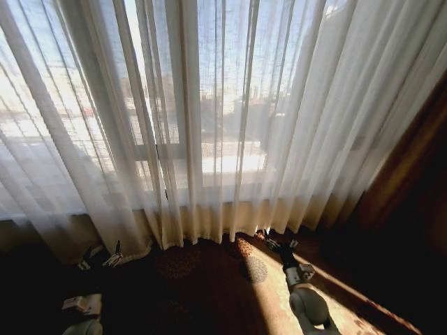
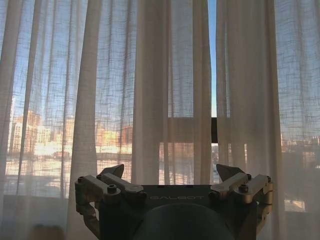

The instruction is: Open the curtains by pulling them apart, changing their state from closed to fully open.

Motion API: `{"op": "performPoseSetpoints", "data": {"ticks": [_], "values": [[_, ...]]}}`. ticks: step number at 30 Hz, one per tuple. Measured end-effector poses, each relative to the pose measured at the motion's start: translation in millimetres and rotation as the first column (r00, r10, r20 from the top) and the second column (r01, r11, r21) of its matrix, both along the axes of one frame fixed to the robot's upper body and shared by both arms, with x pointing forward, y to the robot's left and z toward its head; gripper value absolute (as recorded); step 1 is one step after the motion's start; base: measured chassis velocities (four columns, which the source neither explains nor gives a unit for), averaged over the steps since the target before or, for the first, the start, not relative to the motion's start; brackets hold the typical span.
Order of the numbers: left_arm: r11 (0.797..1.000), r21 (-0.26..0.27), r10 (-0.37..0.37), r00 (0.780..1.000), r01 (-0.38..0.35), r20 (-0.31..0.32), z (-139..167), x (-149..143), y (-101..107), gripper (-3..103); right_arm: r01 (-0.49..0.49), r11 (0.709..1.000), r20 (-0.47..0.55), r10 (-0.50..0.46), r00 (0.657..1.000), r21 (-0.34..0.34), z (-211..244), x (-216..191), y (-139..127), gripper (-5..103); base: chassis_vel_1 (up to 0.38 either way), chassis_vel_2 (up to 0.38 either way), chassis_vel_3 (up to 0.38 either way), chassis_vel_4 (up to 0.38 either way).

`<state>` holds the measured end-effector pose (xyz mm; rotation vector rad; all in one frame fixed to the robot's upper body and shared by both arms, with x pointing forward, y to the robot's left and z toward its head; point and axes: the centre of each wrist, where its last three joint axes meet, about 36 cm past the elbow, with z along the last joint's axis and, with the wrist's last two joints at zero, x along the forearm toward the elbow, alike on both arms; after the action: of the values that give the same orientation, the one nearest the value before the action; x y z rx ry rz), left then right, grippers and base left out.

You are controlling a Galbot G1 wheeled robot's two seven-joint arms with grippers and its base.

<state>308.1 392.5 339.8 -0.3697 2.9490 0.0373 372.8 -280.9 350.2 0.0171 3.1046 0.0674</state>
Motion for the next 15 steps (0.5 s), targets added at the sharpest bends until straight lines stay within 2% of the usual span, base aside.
{"op": "performPoseSetpoints", "data": {"ticks": [15], "values": [[1.0,0.0,0.0,1.0,0.0,0.0,0.0,0.0,0.0,100,-0.013,1.0,0.0,0.013,1.0,-0.001,0.2,-1.4,-1.2,100,0.0,0.0,0.0,0.0]]}}
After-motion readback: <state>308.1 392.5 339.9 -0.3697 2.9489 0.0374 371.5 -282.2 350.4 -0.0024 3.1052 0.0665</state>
